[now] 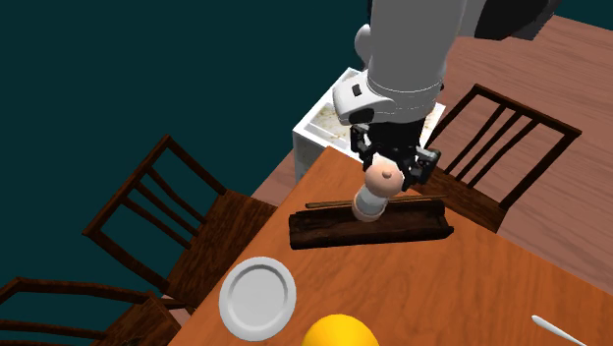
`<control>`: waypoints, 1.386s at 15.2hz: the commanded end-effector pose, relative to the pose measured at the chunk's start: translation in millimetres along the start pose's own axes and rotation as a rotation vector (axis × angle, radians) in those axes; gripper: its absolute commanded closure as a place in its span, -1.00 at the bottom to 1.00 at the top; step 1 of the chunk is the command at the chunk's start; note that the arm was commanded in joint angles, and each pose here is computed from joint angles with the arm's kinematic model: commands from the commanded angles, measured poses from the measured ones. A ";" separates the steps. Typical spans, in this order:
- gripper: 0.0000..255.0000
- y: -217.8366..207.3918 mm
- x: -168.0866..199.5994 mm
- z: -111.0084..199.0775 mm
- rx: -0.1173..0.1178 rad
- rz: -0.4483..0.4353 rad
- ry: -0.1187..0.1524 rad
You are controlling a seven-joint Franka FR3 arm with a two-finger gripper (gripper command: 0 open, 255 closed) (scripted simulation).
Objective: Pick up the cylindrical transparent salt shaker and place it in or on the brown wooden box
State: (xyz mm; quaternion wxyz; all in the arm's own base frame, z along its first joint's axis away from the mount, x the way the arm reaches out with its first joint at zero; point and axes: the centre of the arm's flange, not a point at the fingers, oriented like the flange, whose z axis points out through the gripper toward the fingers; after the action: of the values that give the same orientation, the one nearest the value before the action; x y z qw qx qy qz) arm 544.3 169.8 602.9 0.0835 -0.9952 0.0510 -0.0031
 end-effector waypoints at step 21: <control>1.00 11.2 -82.5 49.7 0.000 0.000 0.000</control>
State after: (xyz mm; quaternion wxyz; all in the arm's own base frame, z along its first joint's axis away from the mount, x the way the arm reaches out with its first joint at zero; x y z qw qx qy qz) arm 462.5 175.6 557.1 0.0833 -0.9952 0.0512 -0.0029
